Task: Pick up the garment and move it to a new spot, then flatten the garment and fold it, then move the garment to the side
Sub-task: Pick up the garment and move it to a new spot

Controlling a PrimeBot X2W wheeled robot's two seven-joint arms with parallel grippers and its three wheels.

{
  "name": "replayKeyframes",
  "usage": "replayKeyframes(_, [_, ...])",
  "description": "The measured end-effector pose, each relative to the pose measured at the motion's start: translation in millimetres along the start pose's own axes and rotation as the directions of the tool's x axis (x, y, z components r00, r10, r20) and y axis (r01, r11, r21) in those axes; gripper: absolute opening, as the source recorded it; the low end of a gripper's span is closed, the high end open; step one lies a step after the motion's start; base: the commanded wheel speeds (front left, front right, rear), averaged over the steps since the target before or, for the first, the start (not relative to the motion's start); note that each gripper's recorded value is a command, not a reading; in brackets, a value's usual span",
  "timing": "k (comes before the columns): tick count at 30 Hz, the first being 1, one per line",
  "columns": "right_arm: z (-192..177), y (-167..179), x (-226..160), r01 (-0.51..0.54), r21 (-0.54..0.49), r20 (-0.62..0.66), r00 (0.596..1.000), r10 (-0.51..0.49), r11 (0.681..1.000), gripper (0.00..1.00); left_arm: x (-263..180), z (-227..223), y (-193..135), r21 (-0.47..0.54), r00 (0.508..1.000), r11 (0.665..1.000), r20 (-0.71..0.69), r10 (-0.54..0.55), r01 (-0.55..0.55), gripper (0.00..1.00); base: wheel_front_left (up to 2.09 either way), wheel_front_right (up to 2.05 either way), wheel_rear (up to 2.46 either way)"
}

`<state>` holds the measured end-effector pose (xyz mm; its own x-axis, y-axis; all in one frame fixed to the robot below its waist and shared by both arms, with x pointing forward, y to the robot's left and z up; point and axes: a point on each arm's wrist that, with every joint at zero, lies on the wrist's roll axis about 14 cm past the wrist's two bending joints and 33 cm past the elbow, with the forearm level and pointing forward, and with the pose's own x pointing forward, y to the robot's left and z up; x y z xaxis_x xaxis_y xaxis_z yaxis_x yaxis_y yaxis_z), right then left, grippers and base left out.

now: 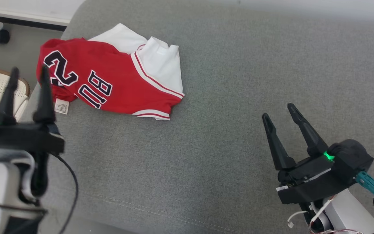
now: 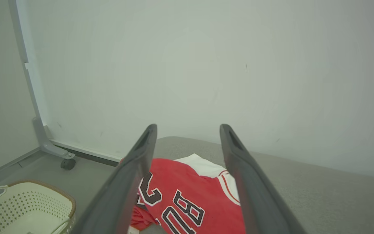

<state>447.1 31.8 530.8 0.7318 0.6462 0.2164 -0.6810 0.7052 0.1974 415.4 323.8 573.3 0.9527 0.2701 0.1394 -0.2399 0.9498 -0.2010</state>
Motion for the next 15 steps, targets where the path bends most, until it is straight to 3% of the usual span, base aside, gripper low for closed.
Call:
replayKeyframes(5, [-6, -2, 7, -0.008, 0.015, 0.001, 1.000, 0.008, 1.000, 1.00, 28, -11, 34, -0.029, 0.993, 0.996, -0.089, 0.082, -0.085, 1.00, 0.00, 0.00, 0.00])
replayKeyframes(10, [-14, -14, 9, 0.006, 0.018, -0.007, 1.000, -0.006, 1.000, 1.00, 58, -29, 46, -0.144, 0.976, 0.980, -0.192, 0.106, -0.135, 1.00, 0.00, 0.00, 0.00])
replayKeyframes(15, [-19, -25, 11, 0.025, 0.019, -0.010, 1.000, -0.025, 0.999, 1.00, 74, -49, 58, -0.142, 0.949, 0.973, -0.287, 0.134, -0.181, 1.00, 0.00, 0.00, 0.00])
